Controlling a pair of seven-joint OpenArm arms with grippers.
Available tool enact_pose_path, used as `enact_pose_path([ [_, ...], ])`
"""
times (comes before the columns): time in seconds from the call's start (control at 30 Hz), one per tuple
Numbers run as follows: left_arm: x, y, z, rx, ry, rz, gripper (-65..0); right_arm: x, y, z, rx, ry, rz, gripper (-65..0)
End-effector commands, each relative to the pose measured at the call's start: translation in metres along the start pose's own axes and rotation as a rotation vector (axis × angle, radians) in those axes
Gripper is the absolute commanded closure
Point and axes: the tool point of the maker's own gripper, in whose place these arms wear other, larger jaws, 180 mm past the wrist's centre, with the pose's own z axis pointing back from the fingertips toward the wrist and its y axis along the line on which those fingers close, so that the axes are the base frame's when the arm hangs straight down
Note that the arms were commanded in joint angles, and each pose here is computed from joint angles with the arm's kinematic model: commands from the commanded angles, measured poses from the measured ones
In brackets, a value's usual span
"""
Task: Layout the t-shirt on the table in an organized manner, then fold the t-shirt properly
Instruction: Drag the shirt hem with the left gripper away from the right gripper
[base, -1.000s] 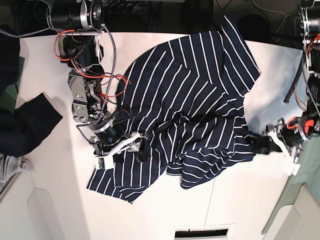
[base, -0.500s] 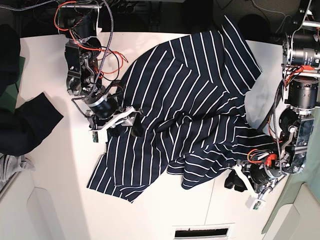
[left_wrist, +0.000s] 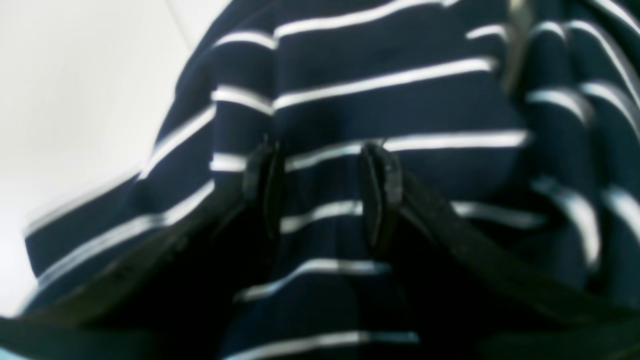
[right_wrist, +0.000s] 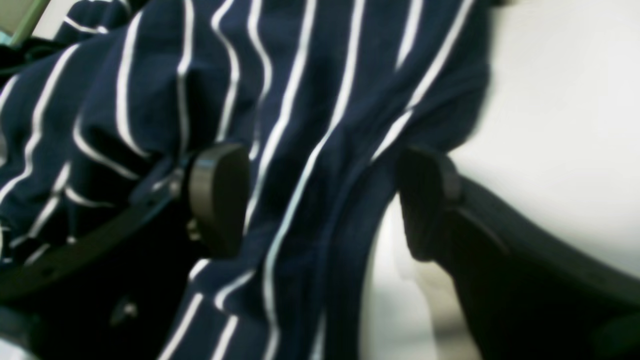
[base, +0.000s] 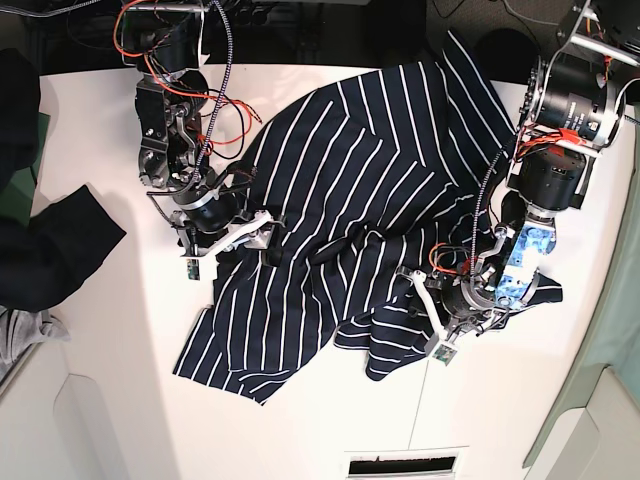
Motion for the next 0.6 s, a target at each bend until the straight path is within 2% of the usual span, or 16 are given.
enact_pose_path([
  [0.0,0.029,0.013,0.001,0.036,-0.064,0.004,-22.5,0.016,0.007,-0.003,0.018,-0.039,0.003,-44.4],
  [0.07,0.026,0.014,0.0,0.042,-0.057,0.01,-15.0,0.017,0.007,-0.003,0.018,-0.04,0.004,-41.5],
  [0.13,0.026,0.014,0.0,0.043,-0.056,0.009,-5.0,0.017,0.007,-0.003,0.019,-0.04,0.004,-32.7],
  [0.17,0.027,0.015,0.0,0.043,-0.058,0.009,-0.1,0.017,0.007,-0.003,0.019,-0.041,0.004,-25.8],
  [0.23,0.031,0.018,0.001,0.049,-0.064,0.007,0.0,0.017,0.007,-0.003,0.019,-0.041,0.004,-6.1],
  [0.27,0.034,0.022,0.002,0.055,-0.068,0.005,0.0,0.017,0.006,-0.002,0.019,-0.04,0.004,0.0],
  [0.33,0.043,0.034,0.005,0.088,-0.083,0.005,0.0,0.017,0.005,-0.001,0.024,-0.038,0.011,0.0],
  [0.47,0.071,0.066,0.014,0.165,-0.121,0.006,0.0,0.02,0.012,0.007,0.095,-0.04,0.063,0.0],
  [0.57,0.084,0.076,0.018,0.182,-0.121,0.005,0.0,0.023,0.008,0.025,0.089,-0.066,0.1,0.0],
])
